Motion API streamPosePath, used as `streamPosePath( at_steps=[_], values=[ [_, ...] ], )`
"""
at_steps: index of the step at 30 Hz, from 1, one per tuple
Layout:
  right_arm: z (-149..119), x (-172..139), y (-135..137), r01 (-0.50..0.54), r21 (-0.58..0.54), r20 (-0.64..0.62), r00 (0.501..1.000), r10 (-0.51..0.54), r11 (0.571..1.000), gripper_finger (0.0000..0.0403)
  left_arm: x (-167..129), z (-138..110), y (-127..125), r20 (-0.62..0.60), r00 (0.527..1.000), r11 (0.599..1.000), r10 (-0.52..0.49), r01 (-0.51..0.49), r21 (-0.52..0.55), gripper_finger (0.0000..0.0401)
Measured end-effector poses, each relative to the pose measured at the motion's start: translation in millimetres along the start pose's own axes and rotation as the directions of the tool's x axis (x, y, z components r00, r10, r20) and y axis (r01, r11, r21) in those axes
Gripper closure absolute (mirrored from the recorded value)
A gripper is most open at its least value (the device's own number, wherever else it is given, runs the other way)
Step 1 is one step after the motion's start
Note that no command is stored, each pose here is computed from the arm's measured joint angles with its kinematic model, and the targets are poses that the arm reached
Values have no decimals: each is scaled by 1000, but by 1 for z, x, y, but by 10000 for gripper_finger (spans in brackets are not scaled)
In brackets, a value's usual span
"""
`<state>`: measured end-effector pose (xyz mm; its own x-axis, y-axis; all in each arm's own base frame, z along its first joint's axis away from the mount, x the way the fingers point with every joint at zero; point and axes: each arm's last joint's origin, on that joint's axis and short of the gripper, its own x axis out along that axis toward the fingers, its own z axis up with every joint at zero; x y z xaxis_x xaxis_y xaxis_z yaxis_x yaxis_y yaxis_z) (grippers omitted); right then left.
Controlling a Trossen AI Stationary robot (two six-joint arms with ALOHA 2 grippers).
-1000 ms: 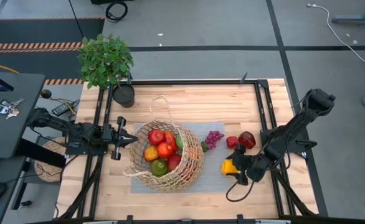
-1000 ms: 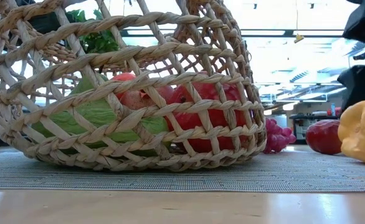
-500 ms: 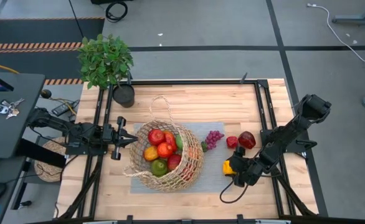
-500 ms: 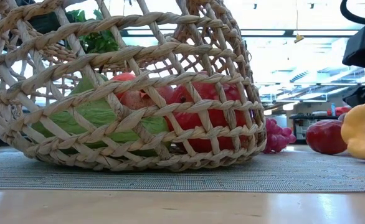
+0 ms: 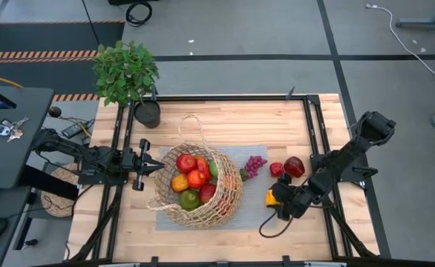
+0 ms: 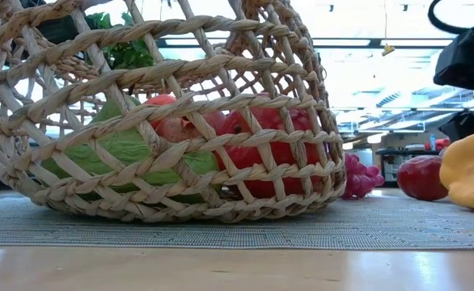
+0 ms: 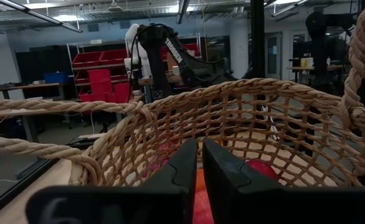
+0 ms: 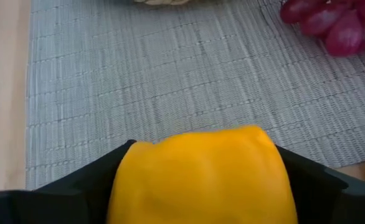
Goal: Build produce basket
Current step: Put the bell pepper into the brown basket
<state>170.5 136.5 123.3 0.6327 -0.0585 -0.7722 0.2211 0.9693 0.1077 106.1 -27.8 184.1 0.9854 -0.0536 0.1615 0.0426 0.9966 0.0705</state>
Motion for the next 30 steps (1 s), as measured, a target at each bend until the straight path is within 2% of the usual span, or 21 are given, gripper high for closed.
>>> streamPosePath(
  at_steps=[4,9,12,16,19,22,26,30],
  values=[
    [5,3,-4,-5,23,-20,1000,6,1000,114,0,0,0,0,1000,1000,0,0,0,371],
    [18,6,-8,2,39,-6,1000,-1,999,115,0,0,0,0,1000,1000,0,0,0,371],
    [46,-5,-2,-42,-5,73,996,42,999,108,0,0,0,0,1000,1000,0,0,0,367],
    [91,-33,4,-78,-145,221,969,109,986,90,0,0,0,0,1000,1000,0,0,0,366],
    [123,-61,5,-58,-249,354,924,147,967,91,0,0,0,0,1000,1000,0,0,0,370],
    [148,-82,1,6,-350,480,860,174,937,96,0,0,0,0,1000,1000,0,0,0,373],
    [175,-102,-5,140,-421,664,721,200,896,96,0,0,0,0,1000,1000,0,0,0,371],
    [190,-109,-9,255,-470,762,600,243,845,96,0,0,0,0,1000,1000,0,0,0,365]
  ],
)
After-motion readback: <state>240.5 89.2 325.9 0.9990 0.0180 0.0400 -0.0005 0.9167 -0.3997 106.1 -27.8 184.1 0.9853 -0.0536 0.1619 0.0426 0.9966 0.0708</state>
